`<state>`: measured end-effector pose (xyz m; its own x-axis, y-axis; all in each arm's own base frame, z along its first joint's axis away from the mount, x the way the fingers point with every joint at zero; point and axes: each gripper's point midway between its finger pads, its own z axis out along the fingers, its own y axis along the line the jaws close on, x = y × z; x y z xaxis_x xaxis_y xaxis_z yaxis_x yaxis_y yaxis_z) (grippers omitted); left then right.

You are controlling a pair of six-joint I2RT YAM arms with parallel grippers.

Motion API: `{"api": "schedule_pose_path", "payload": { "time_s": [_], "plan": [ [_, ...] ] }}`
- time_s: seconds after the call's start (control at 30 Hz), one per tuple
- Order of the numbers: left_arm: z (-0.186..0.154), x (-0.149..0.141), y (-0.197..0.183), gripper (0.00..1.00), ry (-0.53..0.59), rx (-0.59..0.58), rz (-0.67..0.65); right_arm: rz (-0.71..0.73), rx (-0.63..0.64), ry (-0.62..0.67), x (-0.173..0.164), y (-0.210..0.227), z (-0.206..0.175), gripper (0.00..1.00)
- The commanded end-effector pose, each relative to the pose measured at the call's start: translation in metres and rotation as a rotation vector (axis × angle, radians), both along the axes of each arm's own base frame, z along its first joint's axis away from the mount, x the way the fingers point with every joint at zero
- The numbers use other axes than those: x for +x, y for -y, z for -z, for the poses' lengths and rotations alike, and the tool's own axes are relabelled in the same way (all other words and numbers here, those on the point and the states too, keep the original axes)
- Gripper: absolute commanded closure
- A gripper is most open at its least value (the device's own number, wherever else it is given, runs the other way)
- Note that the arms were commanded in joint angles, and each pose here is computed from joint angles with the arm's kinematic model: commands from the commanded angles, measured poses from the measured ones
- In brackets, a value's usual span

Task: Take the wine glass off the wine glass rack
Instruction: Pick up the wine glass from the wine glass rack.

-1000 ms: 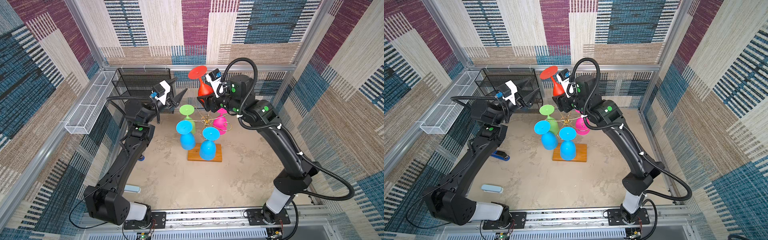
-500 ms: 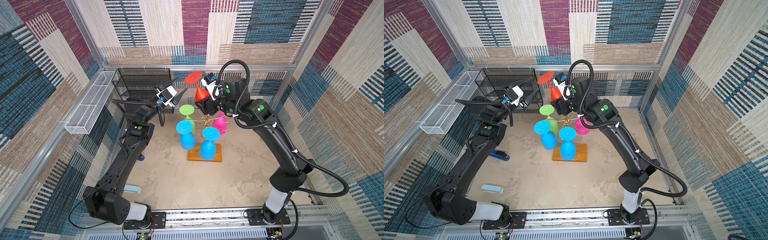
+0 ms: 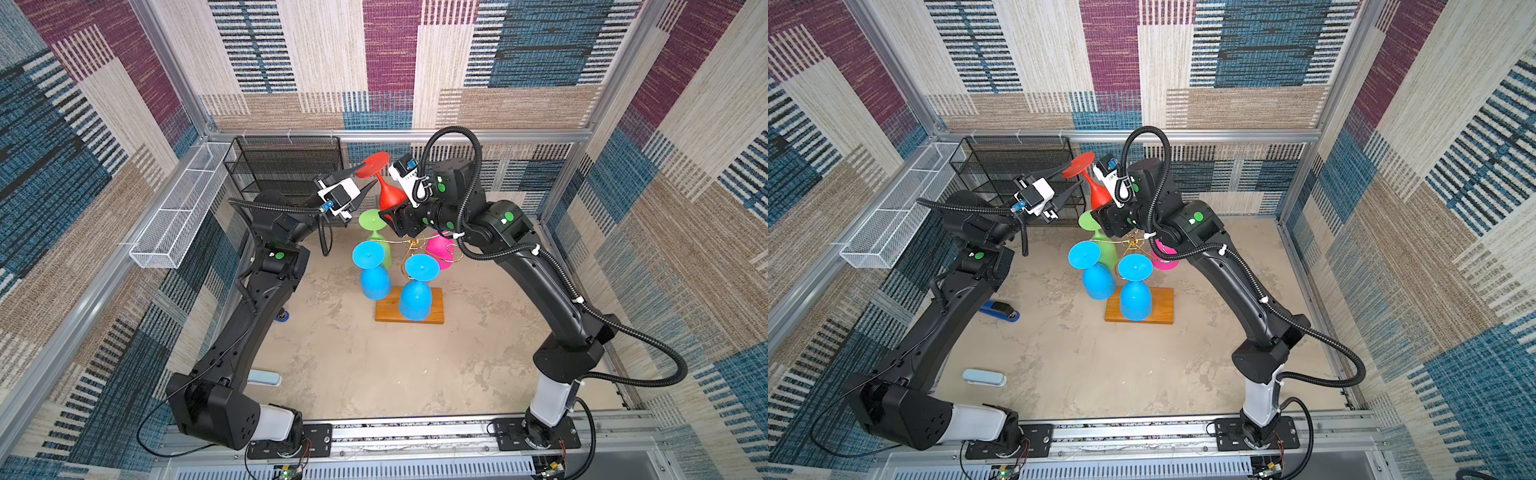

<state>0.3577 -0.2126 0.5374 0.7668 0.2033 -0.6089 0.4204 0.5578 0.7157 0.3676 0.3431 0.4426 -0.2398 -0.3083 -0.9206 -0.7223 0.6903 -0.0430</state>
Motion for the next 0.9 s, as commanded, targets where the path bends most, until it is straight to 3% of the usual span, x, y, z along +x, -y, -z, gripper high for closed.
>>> {"api": "schedule_pose_path", "payload": {
  "time_s": [0.0,0.5,0.6,0.77,0.87],
  "plan": [
    [-0.010,-0.004,-0.003,0.66,0.043,-0.009,-0.018,-0.009,0.009,0.004,-0.003,-0.001,-0.004,0.33],
    [-0.014,-0.008,-0.005,1.00,0.056,-0.022,-0.025,-0.027,0.017,-0.018,-0.006,-0.005,-0.001,0.32],
    [-0.017,-0.008,-0.006,1.00,0.057,-0.030,-0.028,-0.035,0.022,-0.019,-0.007,-0.006,-0.001,0.30],
    [-0.022,-0.011,-0.009,1.00,0.059,-0.048,-0.039,-0.065,0.055,-0.014,-0.013,-0.009,-0.008,0.12],
    [-0.022,-0.009,-0.012,1.00,0.043,-0.065,-0.058,-0.078,0.089,0.015,-0.018,-0.008,-0.019,0.08]
  ]
}}
